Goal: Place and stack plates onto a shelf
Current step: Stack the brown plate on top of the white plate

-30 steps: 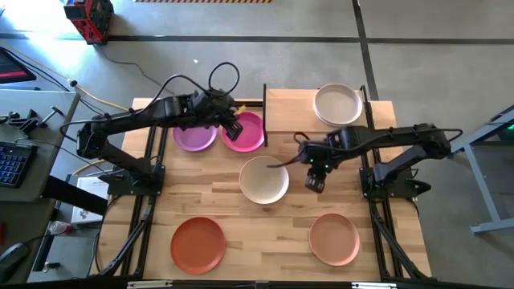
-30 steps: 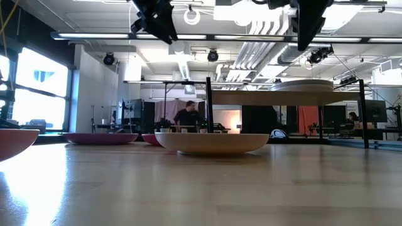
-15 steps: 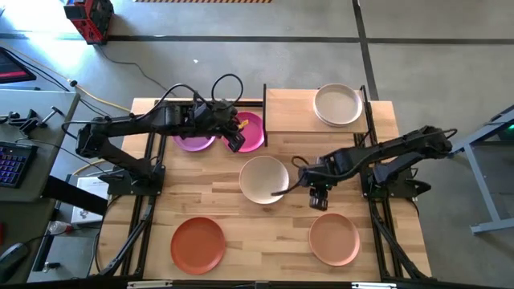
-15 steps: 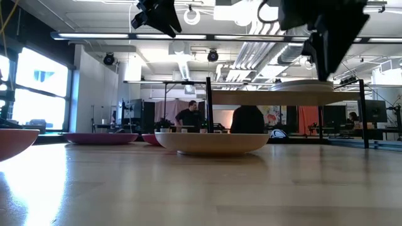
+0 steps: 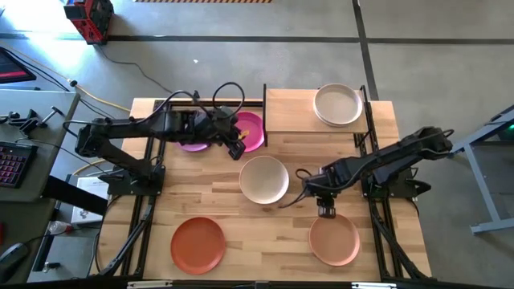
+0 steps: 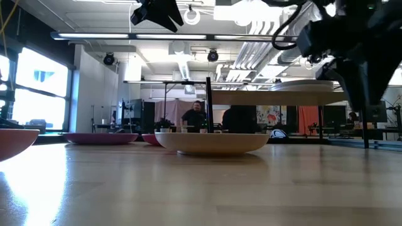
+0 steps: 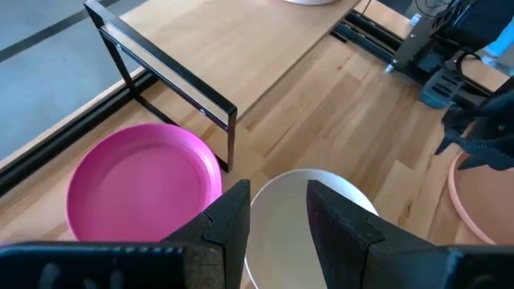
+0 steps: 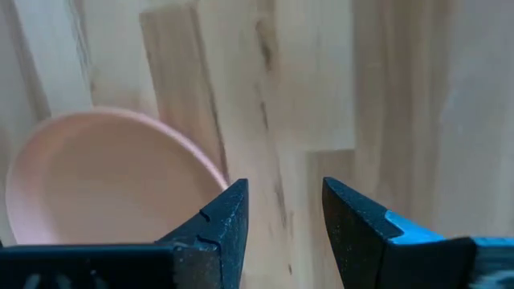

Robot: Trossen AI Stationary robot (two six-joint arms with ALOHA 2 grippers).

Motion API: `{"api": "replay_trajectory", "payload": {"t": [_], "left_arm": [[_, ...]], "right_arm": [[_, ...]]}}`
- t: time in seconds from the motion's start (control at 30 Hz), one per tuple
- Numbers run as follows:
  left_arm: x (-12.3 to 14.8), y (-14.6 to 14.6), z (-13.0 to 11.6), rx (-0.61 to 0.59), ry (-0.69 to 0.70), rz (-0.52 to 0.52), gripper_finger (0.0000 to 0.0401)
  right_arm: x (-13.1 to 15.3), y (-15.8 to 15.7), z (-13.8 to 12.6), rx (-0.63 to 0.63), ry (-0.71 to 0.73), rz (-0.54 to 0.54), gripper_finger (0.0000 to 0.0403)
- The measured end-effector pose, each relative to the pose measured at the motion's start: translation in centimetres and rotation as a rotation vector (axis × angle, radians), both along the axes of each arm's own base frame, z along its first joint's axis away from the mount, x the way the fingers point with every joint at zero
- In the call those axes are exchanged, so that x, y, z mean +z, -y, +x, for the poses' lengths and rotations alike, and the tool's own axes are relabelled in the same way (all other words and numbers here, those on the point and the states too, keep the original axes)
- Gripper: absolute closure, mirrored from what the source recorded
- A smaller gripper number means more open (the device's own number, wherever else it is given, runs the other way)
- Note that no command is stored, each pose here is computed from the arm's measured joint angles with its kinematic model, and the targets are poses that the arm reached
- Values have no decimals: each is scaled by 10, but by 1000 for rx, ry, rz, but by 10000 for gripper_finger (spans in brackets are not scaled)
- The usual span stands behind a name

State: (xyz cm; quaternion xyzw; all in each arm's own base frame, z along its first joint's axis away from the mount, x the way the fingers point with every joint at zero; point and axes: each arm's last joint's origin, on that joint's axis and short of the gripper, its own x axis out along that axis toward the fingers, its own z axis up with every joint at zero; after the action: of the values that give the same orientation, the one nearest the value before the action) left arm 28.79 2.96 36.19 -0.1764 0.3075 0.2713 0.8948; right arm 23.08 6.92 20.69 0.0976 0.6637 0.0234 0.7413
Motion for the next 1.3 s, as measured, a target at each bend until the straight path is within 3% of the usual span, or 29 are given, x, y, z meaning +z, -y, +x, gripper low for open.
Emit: {"api": "replay_trajectory", "payload": {"t": [0.4,0.9,1.3], "left_arm": [[0,1,0,13,-1,19,288],[0,0,0,34,-3,37,288],[0,0,0,34,-2,36,288]], "right_arm": [[-14,-30,-12,139,24,52,265],[-49,-32,-31,75,-6,23,265],[-62,-29,-39,53,-33,15,265]]}}
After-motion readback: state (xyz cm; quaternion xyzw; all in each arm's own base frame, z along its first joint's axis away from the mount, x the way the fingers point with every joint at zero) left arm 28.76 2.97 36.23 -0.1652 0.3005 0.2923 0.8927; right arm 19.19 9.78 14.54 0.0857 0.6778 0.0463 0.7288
